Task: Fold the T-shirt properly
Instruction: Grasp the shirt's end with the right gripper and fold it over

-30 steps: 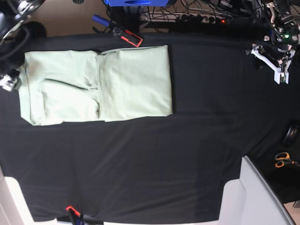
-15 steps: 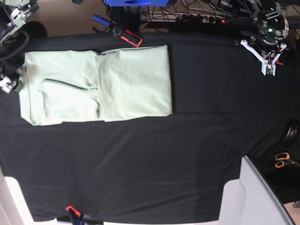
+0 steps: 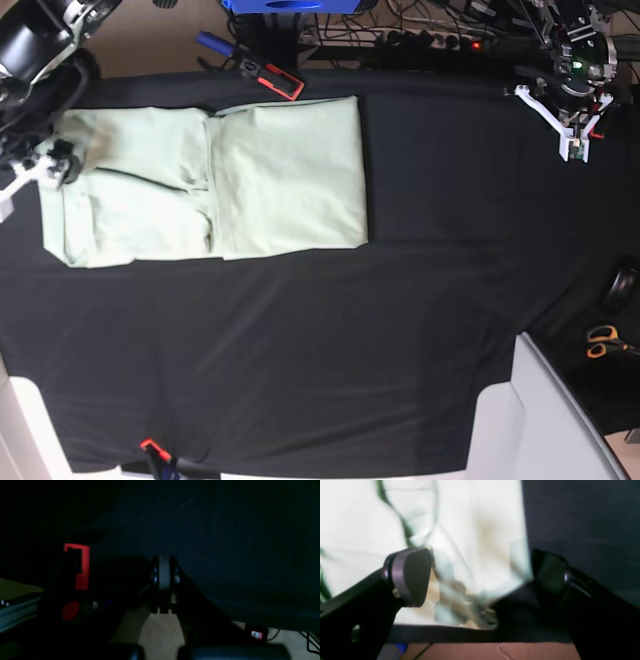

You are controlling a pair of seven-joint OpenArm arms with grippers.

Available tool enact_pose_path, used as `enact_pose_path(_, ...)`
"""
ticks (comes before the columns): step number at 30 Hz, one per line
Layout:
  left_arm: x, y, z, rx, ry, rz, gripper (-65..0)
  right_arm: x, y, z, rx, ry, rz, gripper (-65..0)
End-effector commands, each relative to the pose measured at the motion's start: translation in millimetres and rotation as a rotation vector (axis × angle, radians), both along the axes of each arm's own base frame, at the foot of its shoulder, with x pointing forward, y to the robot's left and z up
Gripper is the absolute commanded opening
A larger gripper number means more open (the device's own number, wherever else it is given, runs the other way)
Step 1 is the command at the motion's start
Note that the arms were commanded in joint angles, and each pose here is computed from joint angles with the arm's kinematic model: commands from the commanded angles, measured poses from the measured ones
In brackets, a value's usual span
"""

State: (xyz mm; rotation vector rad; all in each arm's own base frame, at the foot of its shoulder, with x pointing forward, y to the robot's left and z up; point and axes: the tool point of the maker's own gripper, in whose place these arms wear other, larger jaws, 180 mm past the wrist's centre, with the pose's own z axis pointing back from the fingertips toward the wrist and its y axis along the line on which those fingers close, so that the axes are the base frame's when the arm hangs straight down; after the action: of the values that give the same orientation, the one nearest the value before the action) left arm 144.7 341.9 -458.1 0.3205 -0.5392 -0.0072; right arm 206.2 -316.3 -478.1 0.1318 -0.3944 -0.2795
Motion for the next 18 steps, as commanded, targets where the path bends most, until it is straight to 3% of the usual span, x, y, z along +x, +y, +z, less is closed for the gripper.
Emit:
enact_pose_path(1,6.0,4.4,8.2,0.016,-0.029,-0.005,-65.0,12.9,-9.9,12.4,-0.026,-0.047,0.002,-3.6)
enact_pose_path(12,2.2,4.7,6.5,0.017,-0.017,-0.005,-65.0,36.4,23.7,1.7,0.039,-0.077,0.057,-3.6)
enact_pose_path(18,-4.8,5.1,4.7,0.019,-0.003,-0.007,-65.0,34.1,-9.5,11.1,0.06,-0.14,-0.096,-3.6)
